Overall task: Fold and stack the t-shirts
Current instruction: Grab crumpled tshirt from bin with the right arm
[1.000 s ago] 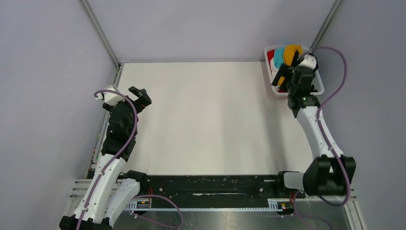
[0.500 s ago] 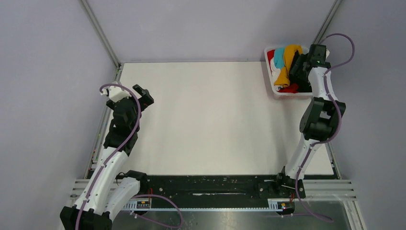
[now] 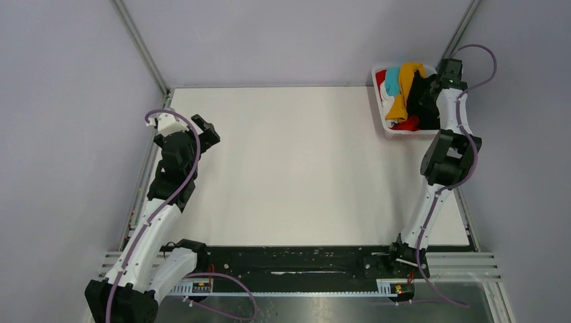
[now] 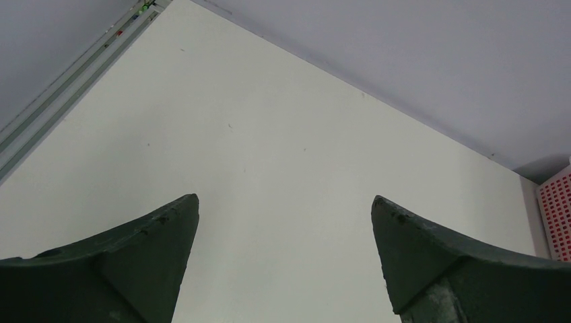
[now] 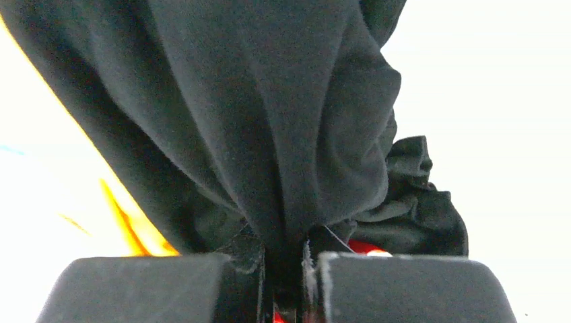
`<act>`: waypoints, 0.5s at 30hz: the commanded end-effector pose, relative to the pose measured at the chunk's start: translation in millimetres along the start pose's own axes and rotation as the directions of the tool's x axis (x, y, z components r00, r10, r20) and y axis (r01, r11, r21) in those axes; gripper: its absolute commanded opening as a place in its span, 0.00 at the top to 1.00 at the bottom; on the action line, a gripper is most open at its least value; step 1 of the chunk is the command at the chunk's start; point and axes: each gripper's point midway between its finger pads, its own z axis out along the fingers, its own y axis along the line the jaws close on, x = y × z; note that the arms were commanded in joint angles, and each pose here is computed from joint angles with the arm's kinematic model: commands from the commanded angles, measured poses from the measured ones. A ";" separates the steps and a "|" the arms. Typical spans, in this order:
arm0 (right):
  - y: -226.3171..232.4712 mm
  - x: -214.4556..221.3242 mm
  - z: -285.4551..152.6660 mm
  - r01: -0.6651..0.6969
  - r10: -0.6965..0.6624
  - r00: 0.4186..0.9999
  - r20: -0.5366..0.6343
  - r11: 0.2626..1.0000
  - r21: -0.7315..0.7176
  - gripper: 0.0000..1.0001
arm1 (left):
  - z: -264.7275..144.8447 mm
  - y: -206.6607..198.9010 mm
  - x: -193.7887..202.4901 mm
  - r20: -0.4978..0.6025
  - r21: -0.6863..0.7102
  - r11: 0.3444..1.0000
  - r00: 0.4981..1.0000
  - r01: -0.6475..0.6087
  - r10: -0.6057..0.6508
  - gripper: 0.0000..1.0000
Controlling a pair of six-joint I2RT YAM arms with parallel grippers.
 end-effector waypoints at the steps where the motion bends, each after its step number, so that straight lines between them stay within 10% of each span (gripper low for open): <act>1: 3.8 -90.2 -66.9 0.035 -0.030 0.964 0.263 0.999 -0.015 1.00 | -3.1 -17.6 -22.2 0.042 0.063 0.998 0.999 0.022 -0.025 0.01; 15: 66.6 -203.3 -346.5 0.247 0.094 0.689 0.718 0.902 -0.355 1.00 | -16.5 -24.7 -53.4 0.158 0.117 0.992 0.985 0.049 -0.067 0.01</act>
